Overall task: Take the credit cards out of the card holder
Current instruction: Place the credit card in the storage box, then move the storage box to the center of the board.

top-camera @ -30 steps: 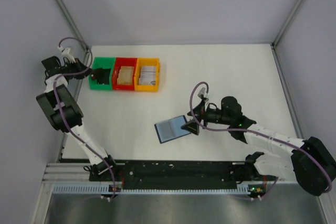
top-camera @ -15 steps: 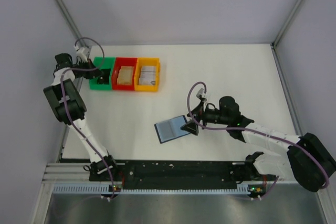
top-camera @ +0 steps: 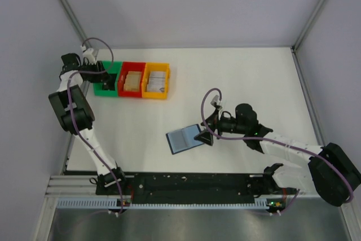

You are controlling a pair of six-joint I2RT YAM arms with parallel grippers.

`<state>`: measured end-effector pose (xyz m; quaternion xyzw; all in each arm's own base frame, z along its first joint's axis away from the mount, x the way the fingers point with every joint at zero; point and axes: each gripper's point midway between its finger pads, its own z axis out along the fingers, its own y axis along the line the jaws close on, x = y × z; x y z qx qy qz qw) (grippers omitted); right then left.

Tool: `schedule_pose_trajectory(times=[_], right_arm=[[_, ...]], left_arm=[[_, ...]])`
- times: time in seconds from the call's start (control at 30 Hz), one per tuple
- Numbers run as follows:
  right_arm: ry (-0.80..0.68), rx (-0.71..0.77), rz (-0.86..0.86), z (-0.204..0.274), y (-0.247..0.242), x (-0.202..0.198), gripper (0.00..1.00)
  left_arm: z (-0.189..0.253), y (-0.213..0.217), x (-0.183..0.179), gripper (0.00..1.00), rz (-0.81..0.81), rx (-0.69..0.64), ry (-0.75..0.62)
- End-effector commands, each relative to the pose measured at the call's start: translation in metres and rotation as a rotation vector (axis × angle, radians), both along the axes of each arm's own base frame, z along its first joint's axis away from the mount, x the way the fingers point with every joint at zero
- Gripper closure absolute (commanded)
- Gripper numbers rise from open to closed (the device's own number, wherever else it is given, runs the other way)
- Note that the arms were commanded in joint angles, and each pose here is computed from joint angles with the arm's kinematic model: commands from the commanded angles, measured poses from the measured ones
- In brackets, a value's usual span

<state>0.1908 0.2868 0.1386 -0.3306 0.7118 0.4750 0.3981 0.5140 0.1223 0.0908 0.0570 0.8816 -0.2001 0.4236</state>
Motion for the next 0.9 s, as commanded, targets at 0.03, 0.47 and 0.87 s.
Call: schedule_pose_trajectory(times=[0.03, 0.47, 0.87], right_arm=[[-0.081, 0.048, 0.009, 0.022, 0.003, 0.007, 0.02], [-0.089, 0.054, 0.011, 0.026, 0.002, 0.004, 0.02], [-0.069, 0.061, 0.008, 0.024, -0.001, 0.0, 0.02]], left_arm=[[0.059, 0.022, 0.013, 0.46, 0.099, 0.171, -0.131], [0.127, 0.001, 0.006, 0.33, 0.23, 0.144, -0.287], [0.056, -0.038, -0.026, 0.18, 0.344, -0.081, -0.149]])
